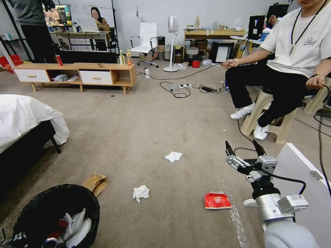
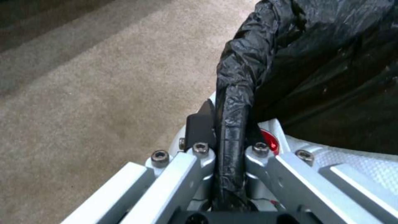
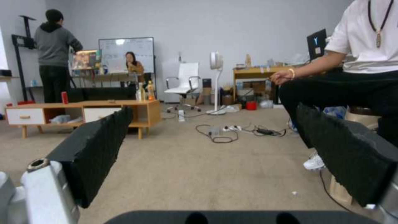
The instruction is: Pick up the trash bin and place the garbage on the floor into it.
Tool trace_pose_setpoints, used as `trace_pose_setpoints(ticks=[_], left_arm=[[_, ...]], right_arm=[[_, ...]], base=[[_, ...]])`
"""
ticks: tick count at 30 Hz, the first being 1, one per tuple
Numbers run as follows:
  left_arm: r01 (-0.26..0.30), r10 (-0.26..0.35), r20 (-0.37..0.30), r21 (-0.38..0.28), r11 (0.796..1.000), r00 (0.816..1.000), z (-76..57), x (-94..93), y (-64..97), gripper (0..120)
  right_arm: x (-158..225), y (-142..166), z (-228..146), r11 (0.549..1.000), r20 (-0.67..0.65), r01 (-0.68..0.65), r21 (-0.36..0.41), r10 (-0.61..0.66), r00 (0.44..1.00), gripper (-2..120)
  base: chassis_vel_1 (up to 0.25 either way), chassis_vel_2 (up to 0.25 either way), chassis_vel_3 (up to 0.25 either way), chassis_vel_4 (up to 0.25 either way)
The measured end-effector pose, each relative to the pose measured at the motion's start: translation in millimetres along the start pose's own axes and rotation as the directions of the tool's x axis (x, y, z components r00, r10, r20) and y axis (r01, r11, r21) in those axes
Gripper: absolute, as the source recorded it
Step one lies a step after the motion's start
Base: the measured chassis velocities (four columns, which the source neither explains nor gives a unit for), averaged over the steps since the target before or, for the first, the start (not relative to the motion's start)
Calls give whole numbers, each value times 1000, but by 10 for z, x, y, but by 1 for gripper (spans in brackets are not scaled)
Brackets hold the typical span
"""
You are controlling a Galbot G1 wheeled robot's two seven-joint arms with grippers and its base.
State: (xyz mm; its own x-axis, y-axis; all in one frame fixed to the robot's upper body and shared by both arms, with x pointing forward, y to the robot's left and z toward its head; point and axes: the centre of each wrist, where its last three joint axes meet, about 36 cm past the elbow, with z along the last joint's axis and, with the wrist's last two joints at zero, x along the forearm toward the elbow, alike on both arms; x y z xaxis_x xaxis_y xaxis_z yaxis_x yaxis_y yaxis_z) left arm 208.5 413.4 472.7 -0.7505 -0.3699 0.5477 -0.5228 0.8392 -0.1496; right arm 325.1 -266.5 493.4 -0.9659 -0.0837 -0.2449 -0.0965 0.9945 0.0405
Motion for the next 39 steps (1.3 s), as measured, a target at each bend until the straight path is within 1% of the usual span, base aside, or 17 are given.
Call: trace_pose_setpoints(ticks=[13, 19, 24, 29, 39], left_arm=[[-5, 5, 2, 3, 1000, 1000, -9, -6, 9, 3], [-7, 7, 2, 5, 1000, 1000, -12, -7, 8, 3], [-8, 8, 2, 6, 1000, 1000, -8, -12, 3, 3], [-11, 11, 1, 7, 1000, 1000, -5, -14, 0, 3], [-9, 9, 1, 8, 1000, 1000, -1, -13, 3, 3]], right_arm=[[3, -20, 35, 1000, 20, 9, -8, -8, 1000, 100], [0, -22, 39, 1000, 20, 8, -8, -8, 1000, 100], [-2, -21, 46, 1000, 19, 15, -9, -15, 1000, 100], [0, -20, 52, 1000, 17, 20, -9, -20, 1000, 100], [-4, -17, 58, 1000, 15, 21, -10, -21, 1000, 100]], base=[[-3, 4, 4, -3], [-112, 133, 134, -134], [-202, 231, 216, -191], [-185, 146, 160, -167], [-7, 12, 17, -9]])
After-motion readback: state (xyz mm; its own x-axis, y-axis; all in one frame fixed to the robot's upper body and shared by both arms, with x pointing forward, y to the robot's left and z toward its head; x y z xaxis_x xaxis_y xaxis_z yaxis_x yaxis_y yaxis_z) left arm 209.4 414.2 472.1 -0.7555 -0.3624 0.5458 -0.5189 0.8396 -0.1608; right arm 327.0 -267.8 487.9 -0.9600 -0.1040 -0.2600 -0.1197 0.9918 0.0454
